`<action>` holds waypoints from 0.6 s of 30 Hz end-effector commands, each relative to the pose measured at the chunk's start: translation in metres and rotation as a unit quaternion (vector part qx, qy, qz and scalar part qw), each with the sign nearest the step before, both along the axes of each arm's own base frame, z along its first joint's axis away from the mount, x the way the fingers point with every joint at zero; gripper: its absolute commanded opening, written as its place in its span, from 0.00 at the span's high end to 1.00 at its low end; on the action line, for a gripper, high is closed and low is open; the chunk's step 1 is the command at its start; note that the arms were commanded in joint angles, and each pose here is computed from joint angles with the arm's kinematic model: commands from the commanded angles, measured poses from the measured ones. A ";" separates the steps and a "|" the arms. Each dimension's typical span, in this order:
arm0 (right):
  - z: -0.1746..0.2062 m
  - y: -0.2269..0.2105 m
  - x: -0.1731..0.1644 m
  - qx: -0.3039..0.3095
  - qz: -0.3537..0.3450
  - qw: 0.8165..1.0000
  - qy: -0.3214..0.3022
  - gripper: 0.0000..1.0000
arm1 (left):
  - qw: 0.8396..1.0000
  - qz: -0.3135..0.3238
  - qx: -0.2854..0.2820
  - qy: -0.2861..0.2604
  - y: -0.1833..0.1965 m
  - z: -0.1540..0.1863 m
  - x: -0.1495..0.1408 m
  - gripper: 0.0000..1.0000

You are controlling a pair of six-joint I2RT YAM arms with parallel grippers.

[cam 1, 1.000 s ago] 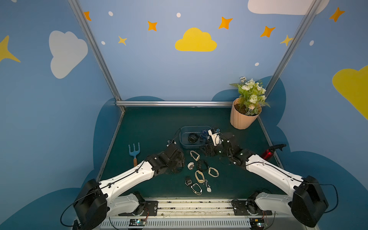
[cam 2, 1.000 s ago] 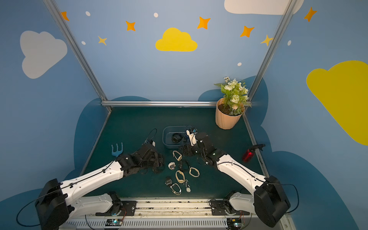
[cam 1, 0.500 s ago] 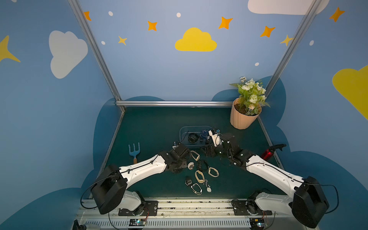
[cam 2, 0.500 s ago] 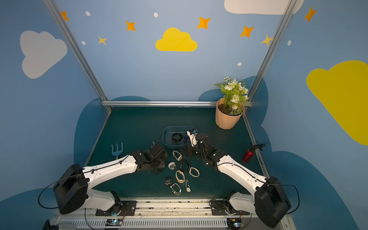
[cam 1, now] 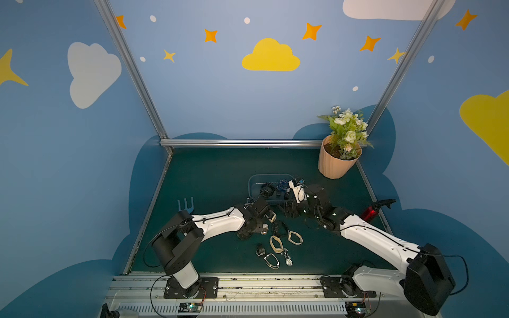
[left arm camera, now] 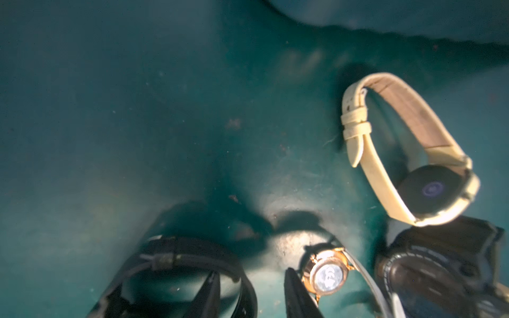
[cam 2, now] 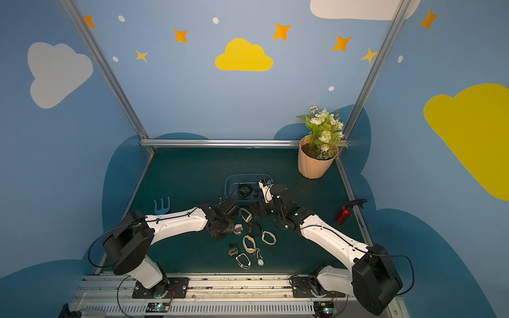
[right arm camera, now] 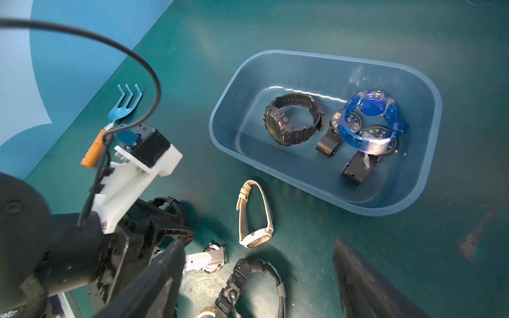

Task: Put the watch into the storage box
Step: Pick up the watch at the center of the board.

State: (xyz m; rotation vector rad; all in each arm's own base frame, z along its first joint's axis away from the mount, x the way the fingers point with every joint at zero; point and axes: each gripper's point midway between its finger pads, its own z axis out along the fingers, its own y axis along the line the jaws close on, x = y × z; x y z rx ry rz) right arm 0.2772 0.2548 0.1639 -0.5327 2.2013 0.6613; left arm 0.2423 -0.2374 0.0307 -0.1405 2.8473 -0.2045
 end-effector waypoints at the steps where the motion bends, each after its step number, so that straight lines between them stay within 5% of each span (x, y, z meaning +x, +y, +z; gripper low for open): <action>1: 0.003 0.000 0.001 -0.003 0.001 1.000 -0.012 0.15 | 1.000 0.003 0.013 0.010 0.004 -0.004 -0.001 0.65; 15: 0.005 0.001 0.002 0.002 -0.001 1.000 -0.009 0.15 | 1.000 0.011 0.019 -0.003 0.015 -0.001 0.002 0.96; 18: 0.004 0.002 0.002 0.005 0.000 1.000 -0.009 0.15 | 0.999 0.009 0.015 -0.027 0.019 0.011 0.005 0.96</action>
